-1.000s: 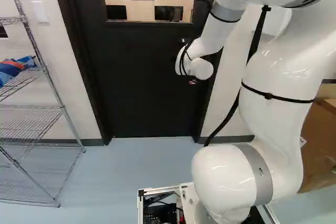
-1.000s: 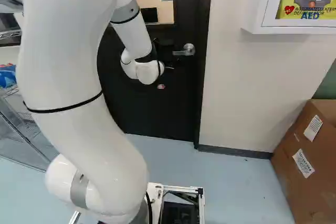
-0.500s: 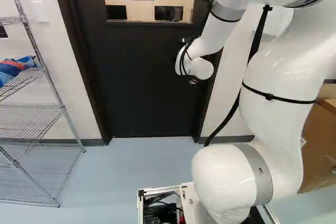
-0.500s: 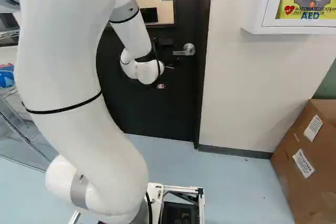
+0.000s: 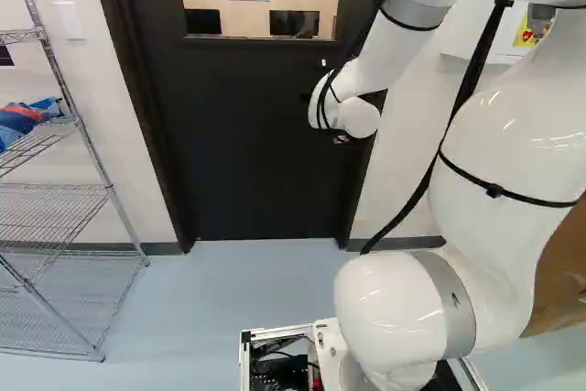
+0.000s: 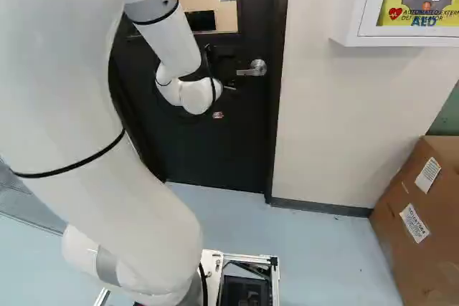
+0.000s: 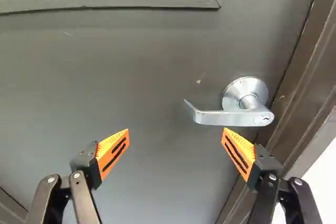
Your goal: Open the door and move inside
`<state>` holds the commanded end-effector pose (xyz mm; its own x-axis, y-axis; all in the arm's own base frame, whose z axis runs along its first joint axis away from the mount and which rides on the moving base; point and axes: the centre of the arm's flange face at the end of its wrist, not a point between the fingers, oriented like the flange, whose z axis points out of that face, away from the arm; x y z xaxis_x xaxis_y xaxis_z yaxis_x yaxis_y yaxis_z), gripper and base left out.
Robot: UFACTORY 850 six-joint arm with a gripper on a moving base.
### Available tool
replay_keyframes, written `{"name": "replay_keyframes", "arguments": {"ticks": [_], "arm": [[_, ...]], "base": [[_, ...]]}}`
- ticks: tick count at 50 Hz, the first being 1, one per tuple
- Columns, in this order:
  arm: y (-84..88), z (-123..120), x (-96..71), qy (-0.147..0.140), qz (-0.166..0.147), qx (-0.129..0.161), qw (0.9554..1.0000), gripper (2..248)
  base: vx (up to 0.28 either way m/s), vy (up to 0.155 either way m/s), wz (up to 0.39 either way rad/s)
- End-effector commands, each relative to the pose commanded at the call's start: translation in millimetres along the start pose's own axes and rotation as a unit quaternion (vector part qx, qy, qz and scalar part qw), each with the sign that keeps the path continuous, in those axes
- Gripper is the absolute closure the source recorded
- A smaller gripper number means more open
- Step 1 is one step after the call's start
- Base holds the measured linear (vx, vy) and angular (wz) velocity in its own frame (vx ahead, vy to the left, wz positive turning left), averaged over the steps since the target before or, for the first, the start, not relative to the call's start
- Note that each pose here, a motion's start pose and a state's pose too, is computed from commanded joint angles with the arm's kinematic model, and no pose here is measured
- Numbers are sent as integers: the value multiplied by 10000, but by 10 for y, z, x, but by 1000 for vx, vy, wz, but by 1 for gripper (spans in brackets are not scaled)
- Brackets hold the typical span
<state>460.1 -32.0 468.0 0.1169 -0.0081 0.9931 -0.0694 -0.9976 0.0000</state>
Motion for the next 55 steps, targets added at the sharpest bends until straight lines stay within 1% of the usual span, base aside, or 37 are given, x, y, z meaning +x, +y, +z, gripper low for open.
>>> {"name": "replay_keyframes", "arguments": {"ticks": [28, 34, 42, 55], "arm": [[0, -47, 290, 319, 0, 0, 9995, 3], [0, -43, 321, 352, 0, 0, 9994, 3], [-1, 23, 338, 362, 0, 1, 9993, 3], [12, 202, 360, 367, 1, -12, 9993, 3]], "base": [[0, 0, 0], [0, 0, 0], [0, 0, 0], [0, 0, 0]]}}
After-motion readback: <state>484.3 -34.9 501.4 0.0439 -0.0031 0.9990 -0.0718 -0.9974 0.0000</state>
